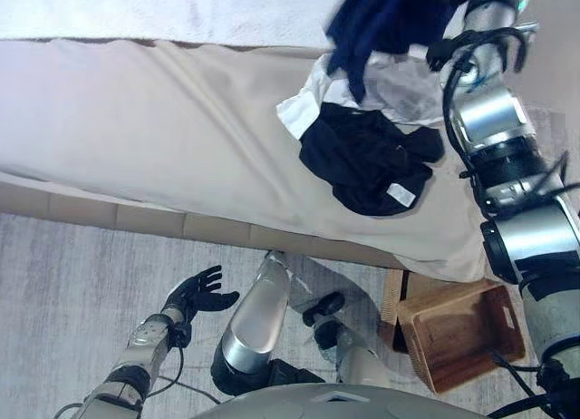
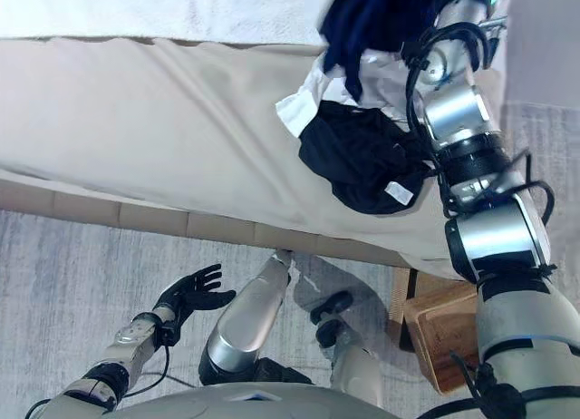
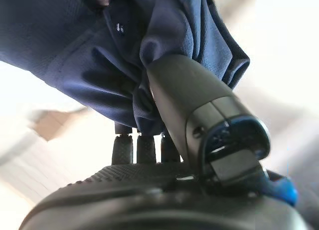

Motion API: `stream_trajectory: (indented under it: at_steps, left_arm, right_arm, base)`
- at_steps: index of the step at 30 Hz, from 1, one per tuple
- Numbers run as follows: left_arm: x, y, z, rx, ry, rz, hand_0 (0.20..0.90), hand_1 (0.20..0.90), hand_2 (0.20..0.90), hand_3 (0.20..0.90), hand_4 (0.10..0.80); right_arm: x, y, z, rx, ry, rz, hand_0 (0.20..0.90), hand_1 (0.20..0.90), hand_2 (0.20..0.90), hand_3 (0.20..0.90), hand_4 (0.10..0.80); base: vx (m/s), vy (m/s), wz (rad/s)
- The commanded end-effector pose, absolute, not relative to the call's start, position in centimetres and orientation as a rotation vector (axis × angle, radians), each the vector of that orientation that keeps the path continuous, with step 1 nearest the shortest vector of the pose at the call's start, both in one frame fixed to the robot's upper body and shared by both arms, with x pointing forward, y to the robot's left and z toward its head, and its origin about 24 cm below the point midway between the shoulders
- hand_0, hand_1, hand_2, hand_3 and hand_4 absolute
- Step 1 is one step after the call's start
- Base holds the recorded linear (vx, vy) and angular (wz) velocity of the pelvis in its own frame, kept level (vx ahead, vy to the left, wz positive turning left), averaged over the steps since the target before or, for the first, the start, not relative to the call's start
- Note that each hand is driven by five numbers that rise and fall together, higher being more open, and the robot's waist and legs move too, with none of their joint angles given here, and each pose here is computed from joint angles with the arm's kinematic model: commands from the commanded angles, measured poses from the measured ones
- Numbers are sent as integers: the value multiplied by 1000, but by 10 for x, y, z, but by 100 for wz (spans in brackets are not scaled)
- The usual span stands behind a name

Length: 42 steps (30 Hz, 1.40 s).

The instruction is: Pick up the clothes from the bed and place them into the basket

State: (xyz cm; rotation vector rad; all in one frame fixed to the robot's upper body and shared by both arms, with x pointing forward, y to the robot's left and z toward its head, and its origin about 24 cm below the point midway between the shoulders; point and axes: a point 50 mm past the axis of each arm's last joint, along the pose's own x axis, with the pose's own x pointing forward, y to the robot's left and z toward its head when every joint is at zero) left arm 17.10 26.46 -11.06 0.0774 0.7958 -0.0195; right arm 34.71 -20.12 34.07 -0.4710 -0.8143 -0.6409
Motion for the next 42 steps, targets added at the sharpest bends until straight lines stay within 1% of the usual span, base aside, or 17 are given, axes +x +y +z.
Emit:
stream_trajectory:
  at_steps: [1, 7, 11, 12, 15, 17, 20, 22, 26, 29, 33, 34, 35, 39, 42]
  left_arm:
    - [103, 269, -138, 136, 1018, -17, 900, 900, 900, 900, 800]
    - [86, 270, -144, 176, 1114, -24, 900, 900, 900, 900, 800]
    - [89, 269, -145, 183, 1142, -34, 900, 900, 900, 900, 800]
    - [93, 268, -145, 183, 1145, -43, 900, 900, 900, 900, 800]
    - [102, 261, -145, 180, 1142, -72, 900, 900, 900, 900, 800]
    - [106, 253, -146, 176, 1137, -99, 900, 900, 900, 900, 800]
    - [116, 247, -145, 176, 1119, -119, 900, 900, 900, 900, 800]
    - [124, 245, -143, 173, 1097, -121, 900, 900, 900, 900, 800]
    - [151, 234, -134, 130, 1000, -128, 900, 900, 900, 900, 800]
    - [170, 227, -126, 118, 927, -140, 900, 900, 900, 900, 800]
    - [185, 222, -119, 106, 869, -147, 900, 900, 900, 900, 800]
    - [189, 222, -116, 107, 852, -148, 900, 900, 900, 900, 800]
    - [193, 222, -114, 99, 837, -144, 900, 900, 900, 900, 800]
    - [204, 222, -107, 78, 795, -130, 900, 900, 900, 900, 800]
    - [210, 226, -102, 77, 780, -126, 900, 900, 900, 900, 800]
  right_arm:
    - [297, -249, 365, -562, -1078, -922, 300, 300, 300, 200, 100]
    - [278, -276, 346, -651, -1040, -989, 300, 300, 300, 200, 100]
    - [278, -292, 332, -691, -933, -989, 300, 300, 300, 200, 100]
    - [280, -301, 321, -712, -850, -978, 300, 300, 300, 200, 100]
    - [283, -313, 290, -714, -707, -907, 300, 300, 300, 200, 100]
    - [287, -313, 263, -745, -610, -832, 300, 300, 300, 200, 100]
    - [293, -311, 242, -801, -526, -760, 300, 300, 300, 200, 100]
    - [297, -311, 237, -834, -478, -730, 300, 300, 300, 200, 100]
    - [308, -319, 230, -907, -380, -703, 300, 300, 300, 200, 100]
    - [316, -328, 230, -960, -313, -728, 300, 300, 300, 200, 100]
    - [323, -345, 230, -1025, -181, -791, 300, 300, 300, 200, 100]
    - [324, -351, 227, -1034, -110, -812, 714, 714, 714, 683, 583]
    - [325, -359, 225, -1053, -44, -838, 900, 900, 900, 900, 800]
    - [325, -378, 219, -1139, 145, -893, 900, 900, 900, 900, 800]
    - [319, -395, 219, -1264, 341, -913, 900, 900, 900, 900, 800]
  base:
    - [107, -60, -20]
    - [16, -85, -29]
    - [15, -153, -54]
    - [-35, -172, -44]
    - [-41, -184, -38]
    - [-24, -195, -43]
    - [-56, -169, -39]
    - [-85, -186, -27]
    - [-169, -167, -14]
    - [-198, -146, -3]
    - [-171, -83, -8]
    - [-113, -74, -17]
    - [-117, -63, -19]
    - [-115, -30, -5]
    - [-97, -16, -4]
